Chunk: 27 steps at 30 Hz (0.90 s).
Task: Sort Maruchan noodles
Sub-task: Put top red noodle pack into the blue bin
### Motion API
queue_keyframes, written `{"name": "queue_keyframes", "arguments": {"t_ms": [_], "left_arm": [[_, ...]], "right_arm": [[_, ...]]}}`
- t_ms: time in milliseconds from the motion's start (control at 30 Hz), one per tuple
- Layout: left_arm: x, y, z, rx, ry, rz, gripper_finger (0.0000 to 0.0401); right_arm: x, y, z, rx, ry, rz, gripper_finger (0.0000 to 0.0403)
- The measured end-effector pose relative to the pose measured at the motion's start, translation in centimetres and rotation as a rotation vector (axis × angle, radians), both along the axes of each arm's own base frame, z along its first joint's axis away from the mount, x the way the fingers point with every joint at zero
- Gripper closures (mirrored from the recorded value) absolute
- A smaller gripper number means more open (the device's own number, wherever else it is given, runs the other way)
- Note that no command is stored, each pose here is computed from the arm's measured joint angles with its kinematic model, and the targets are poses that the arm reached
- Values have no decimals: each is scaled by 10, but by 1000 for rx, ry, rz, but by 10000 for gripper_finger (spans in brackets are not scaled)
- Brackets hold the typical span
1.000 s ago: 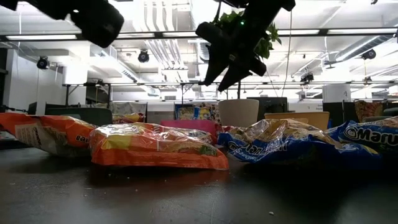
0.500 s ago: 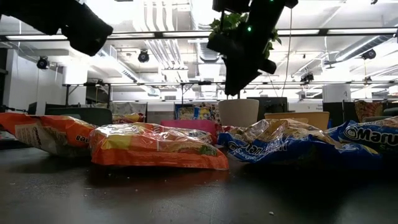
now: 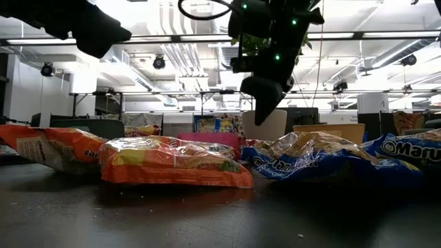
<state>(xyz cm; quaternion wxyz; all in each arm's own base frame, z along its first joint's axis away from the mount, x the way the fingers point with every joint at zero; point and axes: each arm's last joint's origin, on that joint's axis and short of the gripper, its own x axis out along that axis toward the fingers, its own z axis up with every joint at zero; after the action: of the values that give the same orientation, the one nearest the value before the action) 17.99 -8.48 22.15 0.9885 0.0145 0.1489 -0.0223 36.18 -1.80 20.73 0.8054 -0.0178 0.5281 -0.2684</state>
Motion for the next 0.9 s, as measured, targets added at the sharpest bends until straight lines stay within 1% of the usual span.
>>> {"name": "queue_keyframes", "arguments": {"t_ms": [167,233,400,567,667,767,900], "left_arm": [[0,0,0,5,3,6,283],[0,1,0,8,1,17,283],[-1,2,-1,35,4,65,283],[-1,4,-1,53,-3,120,283],[-2,6,0,72,-6,165,283],[-3,8,-1,88,-1,191,283],[-4,8,-1,93,4,194,283]], "right_arm": [[0,0,0,-1,0,5,378],[0,0,0,13,1,11,378],[1,2,-1,61,1,32,379],[1,2,-1,45,26,90,384],[2,0,0,43,20,84,386],[1,-3,0,56,4,42,372],[1,-6,0,74,-15,-12,327]]}}
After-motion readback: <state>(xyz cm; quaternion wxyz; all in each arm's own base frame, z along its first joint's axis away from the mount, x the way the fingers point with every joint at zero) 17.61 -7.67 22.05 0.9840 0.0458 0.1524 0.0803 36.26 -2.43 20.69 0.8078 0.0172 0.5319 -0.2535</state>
